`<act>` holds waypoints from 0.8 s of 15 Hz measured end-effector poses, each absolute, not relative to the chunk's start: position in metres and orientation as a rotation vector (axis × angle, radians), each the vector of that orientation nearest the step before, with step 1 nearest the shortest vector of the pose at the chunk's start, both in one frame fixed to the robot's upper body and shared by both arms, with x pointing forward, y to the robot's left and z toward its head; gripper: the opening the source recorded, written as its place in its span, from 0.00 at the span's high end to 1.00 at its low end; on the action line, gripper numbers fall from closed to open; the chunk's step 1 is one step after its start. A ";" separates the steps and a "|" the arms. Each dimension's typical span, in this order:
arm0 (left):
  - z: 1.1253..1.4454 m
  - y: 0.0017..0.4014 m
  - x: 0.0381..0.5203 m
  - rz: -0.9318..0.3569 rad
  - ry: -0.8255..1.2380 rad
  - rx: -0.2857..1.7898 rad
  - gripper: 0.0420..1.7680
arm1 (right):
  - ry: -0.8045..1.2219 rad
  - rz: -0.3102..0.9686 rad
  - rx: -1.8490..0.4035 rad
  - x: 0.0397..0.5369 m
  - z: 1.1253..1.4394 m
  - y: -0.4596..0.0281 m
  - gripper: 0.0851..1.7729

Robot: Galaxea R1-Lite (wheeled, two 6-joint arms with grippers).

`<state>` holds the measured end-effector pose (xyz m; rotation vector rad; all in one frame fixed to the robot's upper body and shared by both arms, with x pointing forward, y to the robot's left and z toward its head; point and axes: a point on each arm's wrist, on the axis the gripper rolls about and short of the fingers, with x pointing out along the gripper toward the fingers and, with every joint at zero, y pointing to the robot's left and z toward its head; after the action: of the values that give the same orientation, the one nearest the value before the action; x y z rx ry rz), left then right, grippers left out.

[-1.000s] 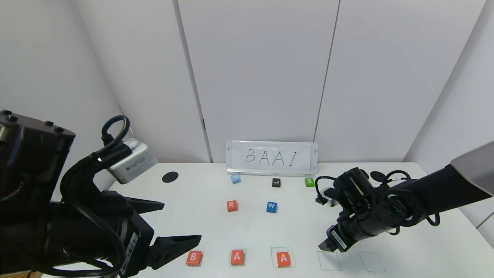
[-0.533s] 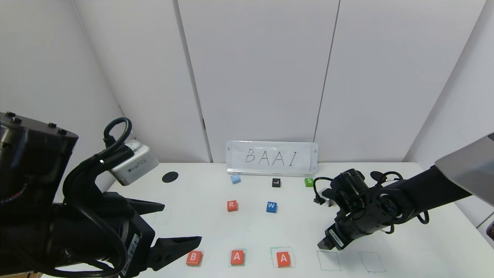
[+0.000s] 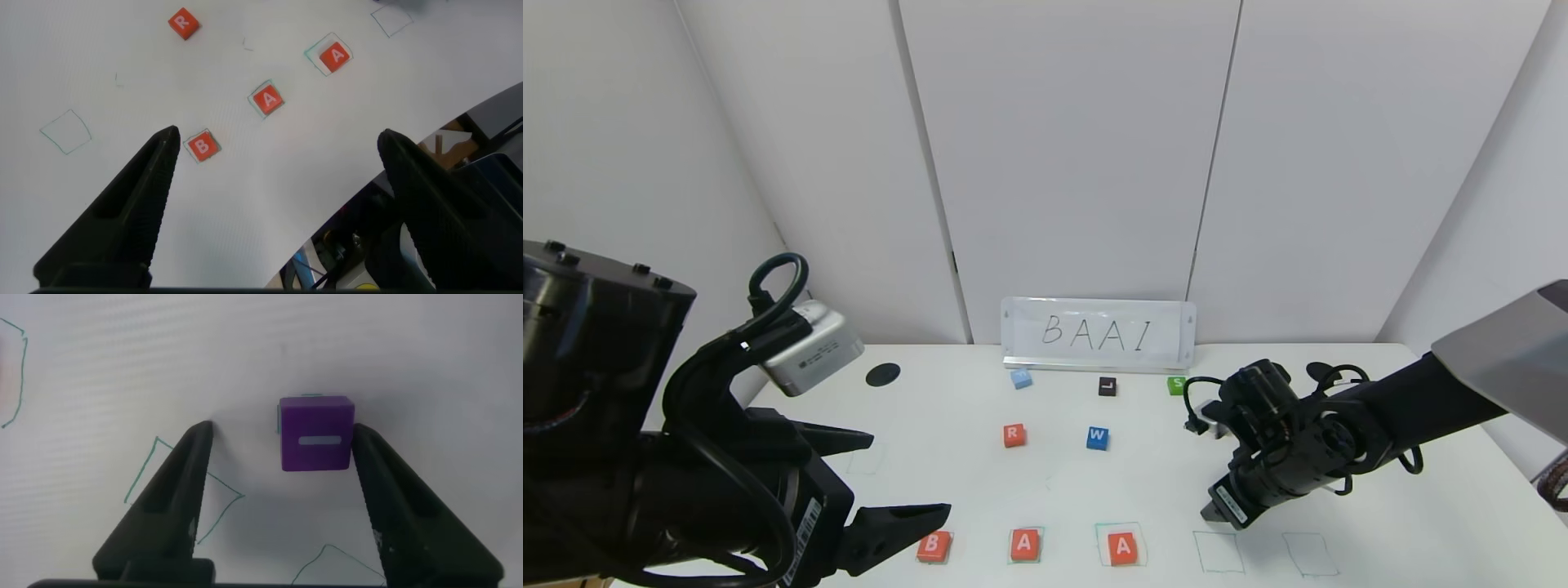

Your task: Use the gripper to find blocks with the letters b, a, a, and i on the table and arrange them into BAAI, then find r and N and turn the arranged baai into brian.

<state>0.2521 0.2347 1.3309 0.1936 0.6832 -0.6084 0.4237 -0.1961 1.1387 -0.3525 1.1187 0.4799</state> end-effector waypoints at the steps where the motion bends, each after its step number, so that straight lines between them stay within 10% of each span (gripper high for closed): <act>1: 1.331 0.235 0.252 -0.608 0.685 0.194 0.03 | 1.119 0.481 -0.353 0.423 1.139 -0.196 0.42; 5: 1.329 0.234 0.253 -0.609 0.691 0.195 0.03 | 1.120 0.482 -0.353 0.422 1.140 -0.196 0.73; 12: 1.328 0.234 0.252 -0.611 0.693 0.202 0.03 | 1.117 0.488 -0.358 0.419 1.144 -0.195 0.73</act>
<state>0.2523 0.2343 1.3280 0.2024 0.6932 -0.6111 0.4187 -0.1947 1.1435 -0.3585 1.1173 0.4885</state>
